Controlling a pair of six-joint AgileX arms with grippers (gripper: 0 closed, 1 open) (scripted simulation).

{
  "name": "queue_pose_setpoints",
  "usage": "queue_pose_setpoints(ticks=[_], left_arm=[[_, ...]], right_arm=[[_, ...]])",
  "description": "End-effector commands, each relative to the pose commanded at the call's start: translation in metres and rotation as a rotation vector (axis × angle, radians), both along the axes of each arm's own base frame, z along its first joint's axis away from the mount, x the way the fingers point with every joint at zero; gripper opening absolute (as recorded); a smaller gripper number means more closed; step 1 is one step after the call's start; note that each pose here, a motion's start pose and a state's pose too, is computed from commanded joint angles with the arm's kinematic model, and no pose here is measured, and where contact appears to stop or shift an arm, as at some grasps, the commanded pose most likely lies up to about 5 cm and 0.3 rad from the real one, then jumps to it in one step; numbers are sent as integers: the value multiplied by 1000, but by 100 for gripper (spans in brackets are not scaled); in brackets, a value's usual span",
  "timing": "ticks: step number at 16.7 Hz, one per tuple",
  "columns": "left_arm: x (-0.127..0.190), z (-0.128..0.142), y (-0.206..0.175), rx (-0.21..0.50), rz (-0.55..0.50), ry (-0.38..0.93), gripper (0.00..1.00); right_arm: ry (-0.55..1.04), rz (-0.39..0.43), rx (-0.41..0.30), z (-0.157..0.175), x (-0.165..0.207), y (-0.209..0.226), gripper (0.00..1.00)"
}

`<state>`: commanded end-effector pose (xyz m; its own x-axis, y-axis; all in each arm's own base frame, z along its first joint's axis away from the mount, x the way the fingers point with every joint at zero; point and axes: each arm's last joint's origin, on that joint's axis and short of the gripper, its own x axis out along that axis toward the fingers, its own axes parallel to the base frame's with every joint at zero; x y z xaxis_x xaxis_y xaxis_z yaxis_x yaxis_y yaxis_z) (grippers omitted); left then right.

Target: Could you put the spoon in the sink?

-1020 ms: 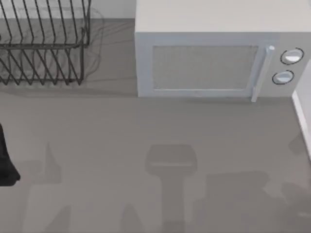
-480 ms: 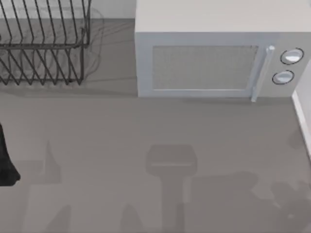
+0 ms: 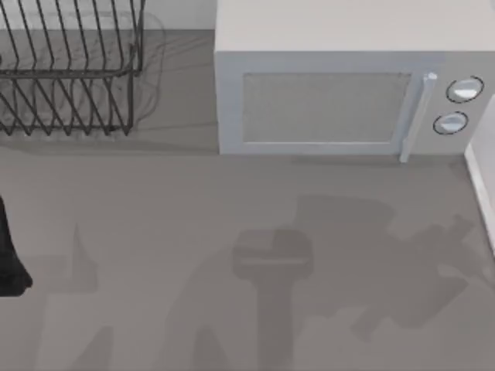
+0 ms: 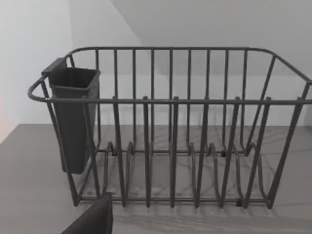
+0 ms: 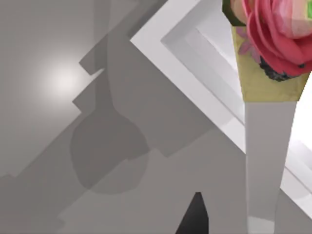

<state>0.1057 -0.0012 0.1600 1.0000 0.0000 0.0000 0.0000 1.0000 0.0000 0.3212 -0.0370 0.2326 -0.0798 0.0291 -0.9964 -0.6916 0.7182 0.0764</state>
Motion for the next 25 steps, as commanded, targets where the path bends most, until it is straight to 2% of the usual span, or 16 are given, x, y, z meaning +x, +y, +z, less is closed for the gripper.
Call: queue_pose_setpoints(ticks=[6,10,17,25], left_arm=[[0,0,0,0,0,0,100],[0,0,0,0,0,0,100],[0,0,0,0,0,0,100],[0,0,0,0,0,0,100]], right_arm=[[-14,8,-1,6,107,-16,0],[-48,1,-5,-7,151,-24,0],[-95,-19,-11,-32,178,-31,0],[-110,-19,-13,-30,179,-30,0]])
